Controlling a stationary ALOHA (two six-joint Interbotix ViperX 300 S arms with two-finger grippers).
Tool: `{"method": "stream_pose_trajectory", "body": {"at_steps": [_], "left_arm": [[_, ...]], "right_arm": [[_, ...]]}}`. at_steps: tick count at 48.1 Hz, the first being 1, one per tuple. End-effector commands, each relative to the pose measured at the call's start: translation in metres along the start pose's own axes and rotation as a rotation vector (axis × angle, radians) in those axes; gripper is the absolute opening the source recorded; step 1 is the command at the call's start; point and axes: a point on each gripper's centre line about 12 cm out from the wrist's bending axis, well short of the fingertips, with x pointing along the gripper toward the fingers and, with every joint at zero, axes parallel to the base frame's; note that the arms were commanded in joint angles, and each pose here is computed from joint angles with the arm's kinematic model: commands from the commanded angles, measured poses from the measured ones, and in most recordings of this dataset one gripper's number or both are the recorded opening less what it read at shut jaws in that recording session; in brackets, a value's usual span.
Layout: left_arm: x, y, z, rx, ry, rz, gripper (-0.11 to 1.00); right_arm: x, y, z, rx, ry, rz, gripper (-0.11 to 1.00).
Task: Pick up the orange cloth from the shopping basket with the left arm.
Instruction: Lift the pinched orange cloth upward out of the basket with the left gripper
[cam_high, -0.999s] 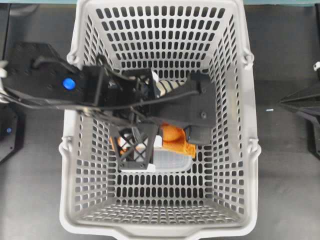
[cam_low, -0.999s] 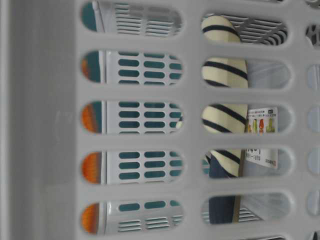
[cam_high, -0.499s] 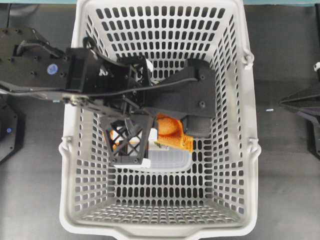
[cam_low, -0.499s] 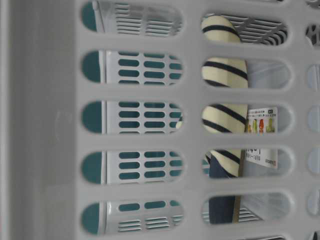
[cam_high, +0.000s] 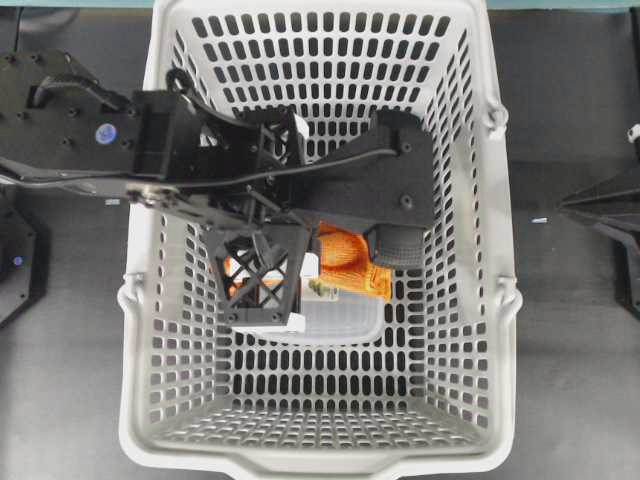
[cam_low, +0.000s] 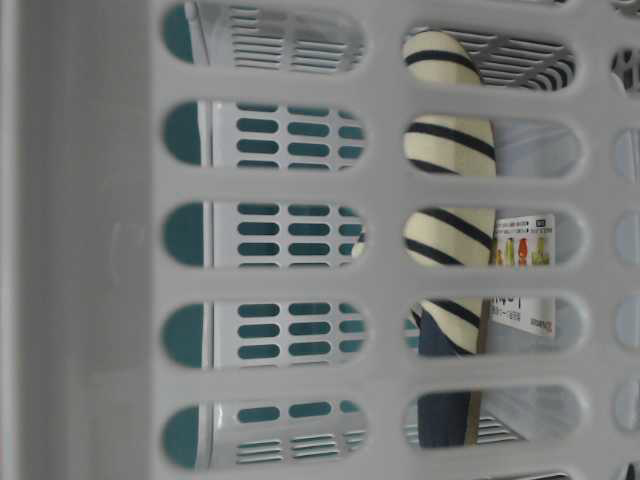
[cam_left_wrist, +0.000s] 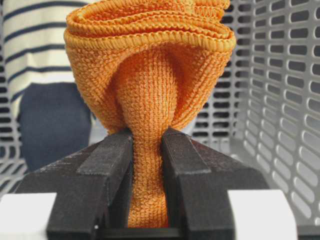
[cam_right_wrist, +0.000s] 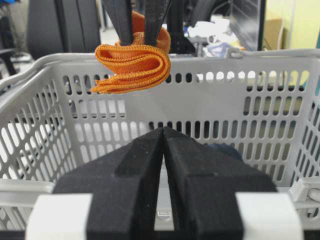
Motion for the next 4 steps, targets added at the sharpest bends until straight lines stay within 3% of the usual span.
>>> {"method": "stream_pose_trajectory", "body": {"at_steps": [1,4], "left_arm": [[-0.018,0.0001,0.0035,-0.001,-0.051,-0.002,0.15],[-0.018,0.0007,0.0041,-0.003,-0.055,-0.002,0.15]], "right_arm": [[0.0013,0.0002,0.0021,0.003,-0.006,0.001,-0.01],[0.0015,0.0002,0.0018,0.003,-0.005,0.001,-0.01]]}}
